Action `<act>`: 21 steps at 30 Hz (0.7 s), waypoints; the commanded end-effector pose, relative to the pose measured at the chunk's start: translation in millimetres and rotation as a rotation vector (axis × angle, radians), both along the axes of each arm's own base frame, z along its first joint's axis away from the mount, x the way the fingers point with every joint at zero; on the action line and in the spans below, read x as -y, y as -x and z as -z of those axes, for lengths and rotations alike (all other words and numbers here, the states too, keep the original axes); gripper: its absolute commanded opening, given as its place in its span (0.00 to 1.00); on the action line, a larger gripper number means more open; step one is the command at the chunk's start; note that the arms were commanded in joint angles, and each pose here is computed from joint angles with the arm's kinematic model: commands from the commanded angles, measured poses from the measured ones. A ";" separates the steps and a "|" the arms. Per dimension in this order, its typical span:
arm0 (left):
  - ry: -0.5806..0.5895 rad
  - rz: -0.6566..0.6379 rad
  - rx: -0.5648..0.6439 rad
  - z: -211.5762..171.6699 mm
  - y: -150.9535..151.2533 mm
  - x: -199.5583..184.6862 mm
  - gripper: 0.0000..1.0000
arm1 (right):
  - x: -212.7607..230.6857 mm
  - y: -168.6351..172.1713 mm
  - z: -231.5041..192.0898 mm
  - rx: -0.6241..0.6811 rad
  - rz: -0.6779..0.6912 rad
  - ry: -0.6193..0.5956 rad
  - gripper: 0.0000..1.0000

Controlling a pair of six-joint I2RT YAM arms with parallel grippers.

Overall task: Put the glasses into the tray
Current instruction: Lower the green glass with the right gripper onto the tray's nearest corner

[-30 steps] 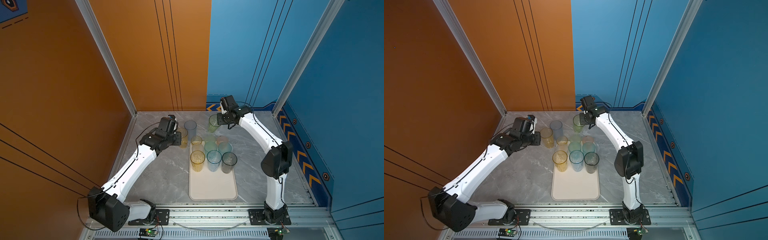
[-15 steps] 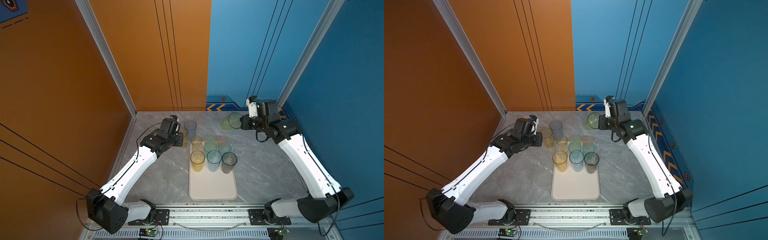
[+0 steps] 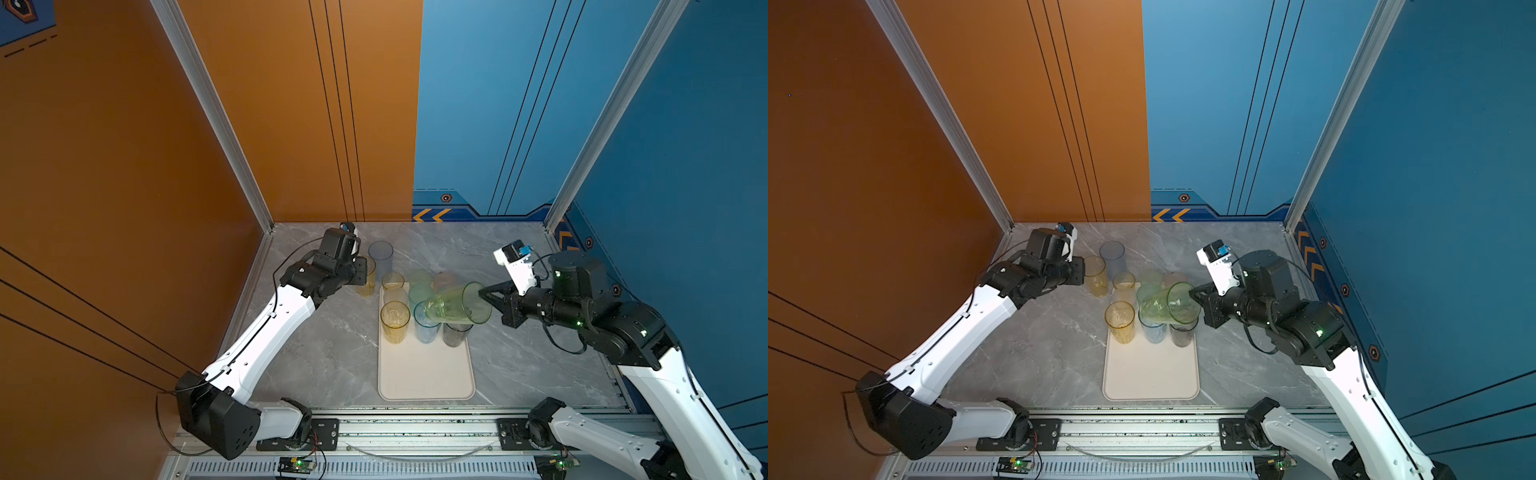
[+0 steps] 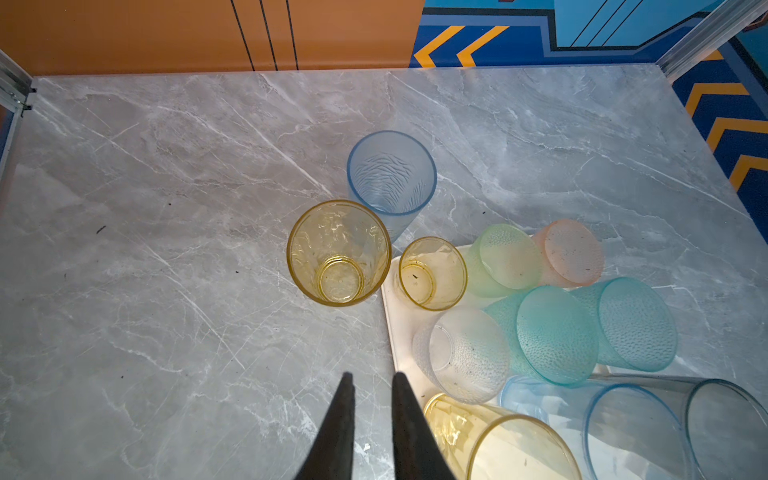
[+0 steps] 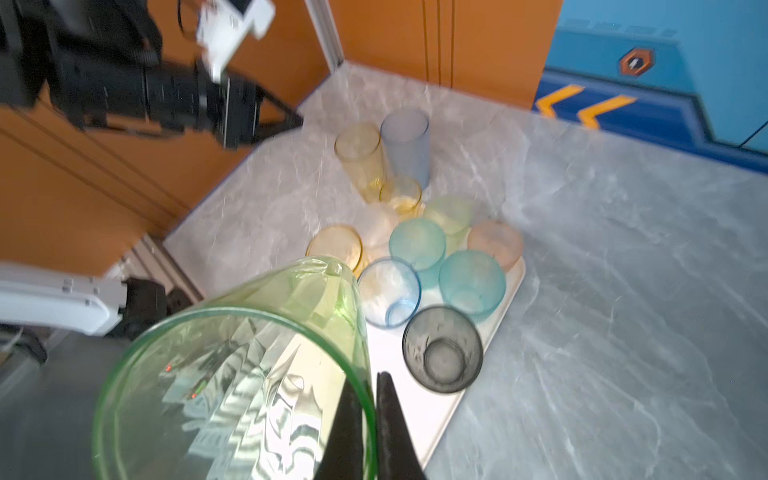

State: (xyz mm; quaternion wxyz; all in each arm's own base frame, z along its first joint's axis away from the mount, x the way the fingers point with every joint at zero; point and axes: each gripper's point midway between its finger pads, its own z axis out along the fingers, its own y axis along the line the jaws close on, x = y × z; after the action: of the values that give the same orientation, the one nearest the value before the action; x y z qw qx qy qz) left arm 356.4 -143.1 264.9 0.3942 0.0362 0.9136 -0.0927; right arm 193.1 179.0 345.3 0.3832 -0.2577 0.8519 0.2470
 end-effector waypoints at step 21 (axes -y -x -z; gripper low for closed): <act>-0.013 0.031 -0.028 3.4 -5.8 7.7 0.19 | 8.0 31.7 134.2 -0.280 0.079 0.342 0.00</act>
State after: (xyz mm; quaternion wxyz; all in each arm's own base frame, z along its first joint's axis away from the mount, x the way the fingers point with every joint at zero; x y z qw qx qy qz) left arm 365.8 -148.4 249.6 0.3745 0.0392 0.9223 -0.0864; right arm 157.7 175.4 213.5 0.2177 -0.2673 0.9298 0.1289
